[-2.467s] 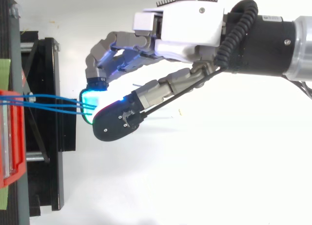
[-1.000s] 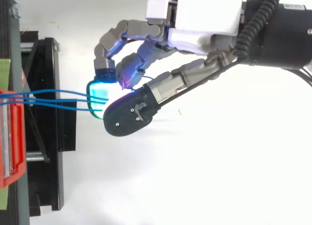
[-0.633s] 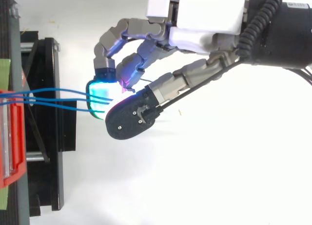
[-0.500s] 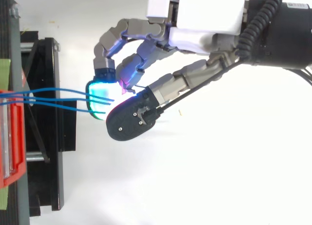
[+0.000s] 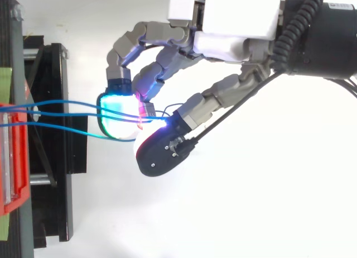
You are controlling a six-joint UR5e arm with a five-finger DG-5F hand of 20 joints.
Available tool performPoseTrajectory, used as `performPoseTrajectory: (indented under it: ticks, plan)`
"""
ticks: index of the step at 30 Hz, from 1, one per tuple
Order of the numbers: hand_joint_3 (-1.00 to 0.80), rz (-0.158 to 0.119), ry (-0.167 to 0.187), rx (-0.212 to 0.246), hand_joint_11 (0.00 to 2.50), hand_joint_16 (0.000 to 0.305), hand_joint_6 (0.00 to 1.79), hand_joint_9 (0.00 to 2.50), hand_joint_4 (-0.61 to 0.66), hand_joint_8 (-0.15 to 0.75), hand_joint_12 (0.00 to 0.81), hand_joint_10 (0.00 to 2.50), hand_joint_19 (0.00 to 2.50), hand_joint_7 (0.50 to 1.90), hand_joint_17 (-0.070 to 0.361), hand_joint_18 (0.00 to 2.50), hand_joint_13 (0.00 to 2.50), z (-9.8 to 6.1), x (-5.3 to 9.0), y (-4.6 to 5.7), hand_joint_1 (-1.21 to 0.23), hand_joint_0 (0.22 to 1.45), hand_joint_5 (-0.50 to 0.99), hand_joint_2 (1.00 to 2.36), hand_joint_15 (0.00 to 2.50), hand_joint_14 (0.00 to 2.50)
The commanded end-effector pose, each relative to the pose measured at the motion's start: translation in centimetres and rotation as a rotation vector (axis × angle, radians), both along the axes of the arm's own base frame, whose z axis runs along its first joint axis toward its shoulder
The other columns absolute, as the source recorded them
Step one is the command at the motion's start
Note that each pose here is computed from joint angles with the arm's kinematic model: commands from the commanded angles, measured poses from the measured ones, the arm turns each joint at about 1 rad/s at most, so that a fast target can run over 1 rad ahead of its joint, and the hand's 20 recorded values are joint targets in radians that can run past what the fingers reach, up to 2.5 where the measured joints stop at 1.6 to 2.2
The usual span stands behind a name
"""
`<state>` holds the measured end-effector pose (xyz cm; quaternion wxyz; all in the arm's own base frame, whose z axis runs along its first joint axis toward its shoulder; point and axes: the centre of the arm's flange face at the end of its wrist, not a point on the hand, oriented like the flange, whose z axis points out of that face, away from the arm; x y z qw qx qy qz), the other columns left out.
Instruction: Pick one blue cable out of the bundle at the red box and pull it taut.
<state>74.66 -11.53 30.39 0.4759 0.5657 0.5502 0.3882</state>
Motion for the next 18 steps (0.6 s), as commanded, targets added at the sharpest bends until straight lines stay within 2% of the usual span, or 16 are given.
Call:
performPoseTrajectory:
  ticks: [1, 5, 8, 10, 13, 18]
  plan:
    - [-0.5, 0.0, 0.0, 0.0, 1.08, 0.052, 0.92, 0.85, 0.04, 0.221, 0.365, 0.01, 0.11, 0.87, 0.116, 0.51, 0.59, -0.03, 0.0, -0.03, -0.97, 0.52, -0.25, 1.0, 0.35, 0.01]
    - [-0.5, 0.0, 0.0, 0.0, 1.07, 0.056, 0.92, 0.87, 0.07, 0.243, 0.387, 0.01, 0.13, 0.83, 0.126, 0.53, 0.6, -0.03, 0.0, -0.03, -0.91, 0.47, -0.25, 1.0, 0.35, 0.01]
    - [-0.5, -0.002, 0.0, 0.0, 1.09, 0.057, 0.91, 0.9, 0.07, 0.263, 0.4, 0.01, 0.15, 0.84, 0.128, 0.54, 0.61, -0.03, 0.0, -0.05, -0.8, 0.46, -0.24, 1.0, 0.35, 0.01]
    - [-0.5, -0.002, 0.0, -0.001, 1.1, 0.055, 0.91, 0.91, 0.06, 0.262, 0.39, 0.01, 0.17, 0.85, 0.123, 0.52, 0.6, -0.03, 0.01, 0.05, -0.7, 0.5, -0.24, 1.0, 0.36, 0.01]
    - [-0.5, -0.005, 0.0, -0.001, 1.09, 0.051, 0.9, 0.92, 0.03, 0.243, 0.373, 0.01, 0.2, 0.89, 0.115, 0.5, 0.59, -0.03, -0.01, -0.08, -0.64, 0.56, -0.23, 1.0, 0.36, 0.01]
    - [-0.48, -0.005, 0.002, -0.003, 1.1, 0.05, 0.9, 0.92, 0.03, 0.243, 0.369, 0.01, 0.21, 0.91, 0.113, 0.49, 0.6, -0.04, -0.02, -0.08, -0.66, 0.6, -0.23, 1.0, 0.37, 0.01]
